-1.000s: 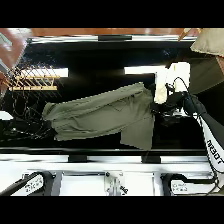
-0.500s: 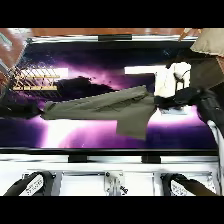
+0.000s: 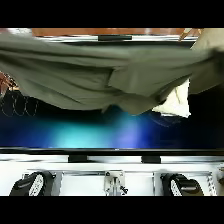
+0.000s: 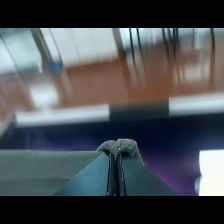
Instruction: Fold the shirts.
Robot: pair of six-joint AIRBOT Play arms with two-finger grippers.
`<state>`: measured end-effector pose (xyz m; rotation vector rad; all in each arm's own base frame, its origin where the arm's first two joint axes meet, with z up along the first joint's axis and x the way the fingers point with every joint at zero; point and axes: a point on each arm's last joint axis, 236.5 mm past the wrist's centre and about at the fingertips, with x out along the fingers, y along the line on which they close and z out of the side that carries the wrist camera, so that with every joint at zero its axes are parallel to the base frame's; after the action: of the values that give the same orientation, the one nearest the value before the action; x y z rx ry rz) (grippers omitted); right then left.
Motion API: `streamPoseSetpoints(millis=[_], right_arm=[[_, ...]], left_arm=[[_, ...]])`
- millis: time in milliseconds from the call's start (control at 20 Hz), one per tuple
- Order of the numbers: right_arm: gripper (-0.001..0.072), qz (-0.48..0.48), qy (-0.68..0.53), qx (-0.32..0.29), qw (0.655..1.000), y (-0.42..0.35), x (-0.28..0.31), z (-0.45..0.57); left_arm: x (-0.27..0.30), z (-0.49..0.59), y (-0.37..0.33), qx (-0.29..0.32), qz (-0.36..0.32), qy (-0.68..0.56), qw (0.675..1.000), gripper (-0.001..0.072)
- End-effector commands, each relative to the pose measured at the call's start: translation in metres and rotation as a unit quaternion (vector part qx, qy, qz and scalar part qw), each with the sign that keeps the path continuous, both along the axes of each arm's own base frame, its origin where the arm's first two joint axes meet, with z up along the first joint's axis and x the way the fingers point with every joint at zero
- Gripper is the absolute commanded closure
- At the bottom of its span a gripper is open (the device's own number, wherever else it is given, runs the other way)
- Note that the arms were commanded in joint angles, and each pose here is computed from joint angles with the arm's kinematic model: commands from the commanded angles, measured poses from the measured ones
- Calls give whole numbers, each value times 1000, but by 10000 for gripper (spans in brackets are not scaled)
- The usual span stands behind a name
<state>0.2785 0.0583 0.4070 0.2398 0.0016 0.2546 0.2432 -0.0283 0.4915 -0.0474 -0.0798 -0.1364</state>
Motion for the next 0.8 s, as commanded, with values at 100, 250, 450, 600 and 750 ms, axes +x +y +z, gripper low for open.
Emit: streamPoseSetpoints(millis=[100, 250, 450, 600, 750], right_arm=[[652, 5, -167, 12, 986, 3, -130, 111], [652, 8, -188, 13, 982, 4, -151, 128], [653, -18, -199, 30, 979, -9, -142, 137], [652, -26, -84, 21, 996, -12, -85, 90], [652, -38, 100, -22, 994, -18, -6, 0]], left_arm=[[-116, 65, -26, 46, 34, -139, 989, 672], [-135, 62, -6, 42, 89, -142, 985, 672], [-125, 34, 29, 55, 160, -76, 983, 672], [-88, -20, 45, 68, 163, 33, 984, 673], [-26, -110, 64, 79, 141, 174, 971, 672]])
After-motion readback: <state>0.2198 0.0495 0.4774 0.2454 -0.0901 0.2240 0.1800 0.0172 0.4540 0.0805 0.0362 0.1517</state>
